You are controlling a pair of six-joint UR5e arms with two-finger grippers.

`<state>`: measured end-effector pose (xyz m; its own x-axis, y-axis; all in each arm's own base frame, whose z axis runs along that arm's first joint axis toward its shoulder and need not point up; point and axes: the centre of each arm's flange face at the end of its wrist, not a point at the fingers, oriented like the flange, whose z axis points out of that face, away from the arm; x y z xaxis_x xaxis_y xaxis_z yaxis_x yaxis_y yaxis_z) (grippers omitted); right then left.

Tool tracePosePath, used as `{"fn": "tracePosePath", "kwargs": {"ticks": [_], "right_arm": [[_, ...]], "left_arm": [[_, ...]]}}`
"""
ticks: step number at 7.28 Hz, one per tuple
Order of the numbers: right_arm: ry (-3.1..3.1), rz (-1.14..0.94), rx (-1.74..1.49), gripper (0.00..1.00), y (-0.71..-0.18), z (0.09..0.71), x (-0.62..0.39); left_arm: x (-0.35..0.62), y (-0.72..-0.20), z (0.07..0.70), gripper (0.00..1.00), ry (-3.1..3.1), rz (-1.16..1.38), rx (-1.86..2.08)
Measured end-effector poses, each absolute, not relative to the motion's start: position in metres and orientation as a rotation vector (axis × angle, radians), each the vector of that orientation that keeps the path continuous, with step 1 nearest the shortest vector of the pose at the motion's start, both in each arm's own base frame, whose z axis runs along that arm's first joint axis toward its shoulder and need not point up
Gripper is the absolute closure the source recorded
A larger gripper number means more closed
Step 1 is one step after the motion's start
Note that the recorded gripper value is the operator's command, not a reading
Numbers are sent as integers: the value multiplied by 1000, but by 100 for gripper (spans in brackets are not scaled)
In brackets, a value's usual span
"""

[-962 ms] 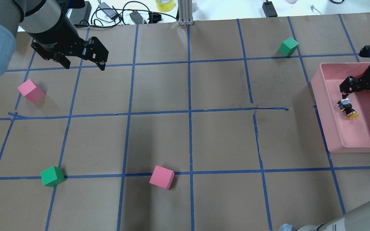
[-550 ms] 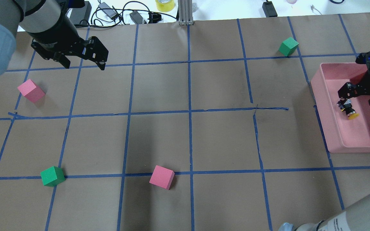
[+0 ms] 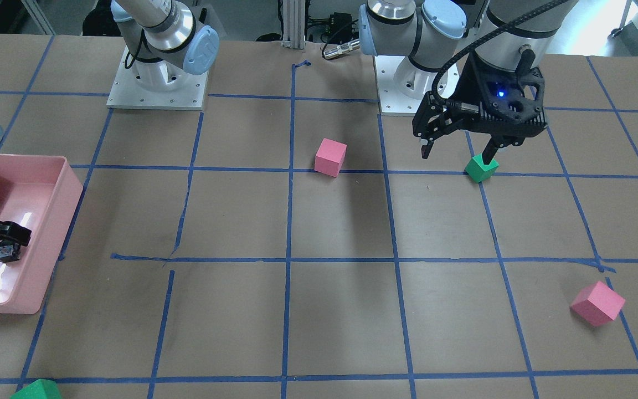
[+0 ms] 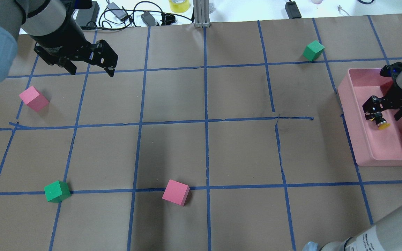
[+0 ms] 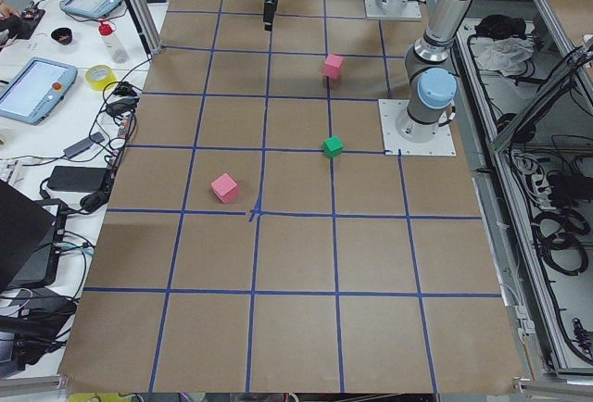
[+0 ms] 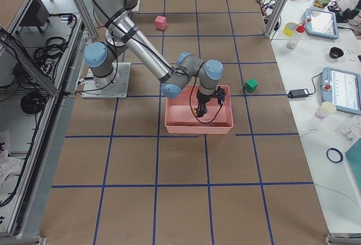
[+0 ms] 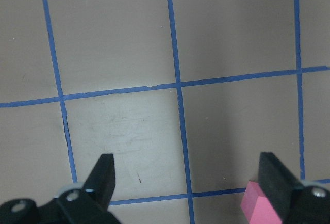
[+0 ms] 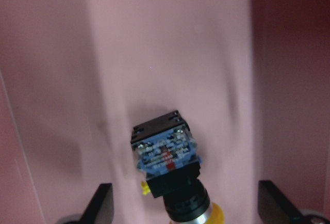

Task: Align button upright
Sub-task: 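Lift the switch out of the tray with the right gripper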

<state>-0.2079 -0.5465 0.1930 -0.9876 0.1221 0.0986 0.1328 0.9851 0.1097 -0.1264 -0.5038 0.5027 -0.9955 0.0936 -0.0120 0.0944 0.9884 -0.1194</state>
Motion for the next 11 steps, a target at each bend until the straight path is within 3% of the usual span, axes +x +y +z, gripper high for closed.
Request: {"fn": "tracePosePath", "kwargs": {"ticks": [1, 2, 3, 7, 11], "right_arm": [[-3041, -183, -195, 49, -547, 191, -208], [-3042, -186, -197, 79, -547, 189, -208], [-3042, -187, -197, 100, -546, 189, -208], [-3033, -158, -211, 100, -549, 206, -209], [-3019, -64, -192, 100, -551, 279, -209]], "left_arm": [[-126, -504, 503, 0, 3126, -188, 147], [-126, -504, 503, 0, 3126, -189, 147], [-126, -504, 503, 0, 3126, -190, 147], [-126, -504, 503, 0, 3126, -189, 149], [-126, -504, 503, 0, 3126, -188, 148]]}}
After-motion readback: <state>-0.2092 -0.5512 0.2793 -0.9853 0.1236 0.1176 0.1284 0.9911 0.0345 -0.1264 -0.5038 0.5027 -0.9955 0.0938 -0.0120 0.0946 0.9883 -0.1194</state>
